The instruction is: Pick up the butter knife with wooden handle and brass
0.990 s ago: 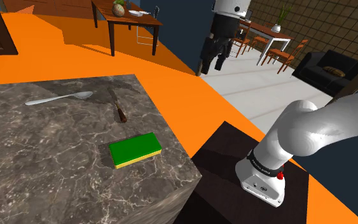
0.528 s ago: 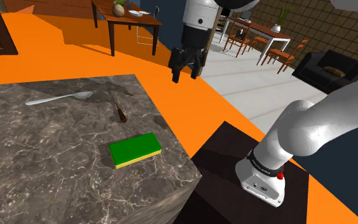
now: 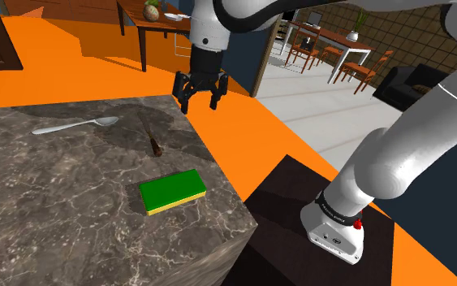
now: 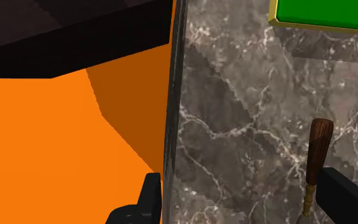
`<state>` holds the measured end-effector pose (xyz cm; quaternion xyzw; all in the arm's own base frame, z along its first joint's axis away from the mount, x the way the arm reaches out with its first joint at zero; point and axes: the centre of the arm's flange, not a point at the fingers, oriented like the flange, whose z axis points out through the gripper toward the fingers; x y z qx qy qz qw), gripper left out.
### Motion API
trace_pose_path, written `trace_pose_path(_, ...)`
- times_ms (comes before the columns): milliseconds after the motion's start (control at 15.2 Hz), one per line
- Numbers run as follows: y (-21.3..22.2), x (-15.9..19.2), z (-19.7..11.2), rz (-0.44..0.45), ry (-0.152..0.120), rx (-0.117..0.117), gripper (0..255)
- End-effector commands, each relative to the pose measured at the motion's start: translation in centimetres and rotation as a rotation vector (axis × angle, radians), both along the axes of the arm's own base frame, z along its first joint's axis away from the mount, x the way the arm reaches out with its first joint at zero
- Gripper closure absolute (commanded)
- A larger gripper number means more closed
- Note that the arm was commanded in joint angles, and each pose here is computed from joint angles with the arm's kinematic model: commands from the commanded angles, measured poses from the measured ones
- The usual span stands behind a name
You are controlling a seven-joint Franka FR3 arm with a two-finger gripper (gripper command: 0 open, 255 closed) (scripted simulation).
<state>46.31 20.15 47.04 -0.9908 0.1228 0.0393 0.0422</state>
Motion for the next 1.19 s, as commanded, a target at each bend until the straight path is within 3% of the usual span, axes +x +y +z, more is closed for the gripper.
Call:
trace_pose_path(0, 1.4, 2.1, -1.1, -0.027, -0.001, 0.000, 0)
trace_pose_path(660, 7.6, 12.0, -6.8, -0.152, -0.004, -0.009, 0)
trace_pose_path(1122, 7.7, 12.1, -10.1, -0.153, -0.004, -0.009, 0)
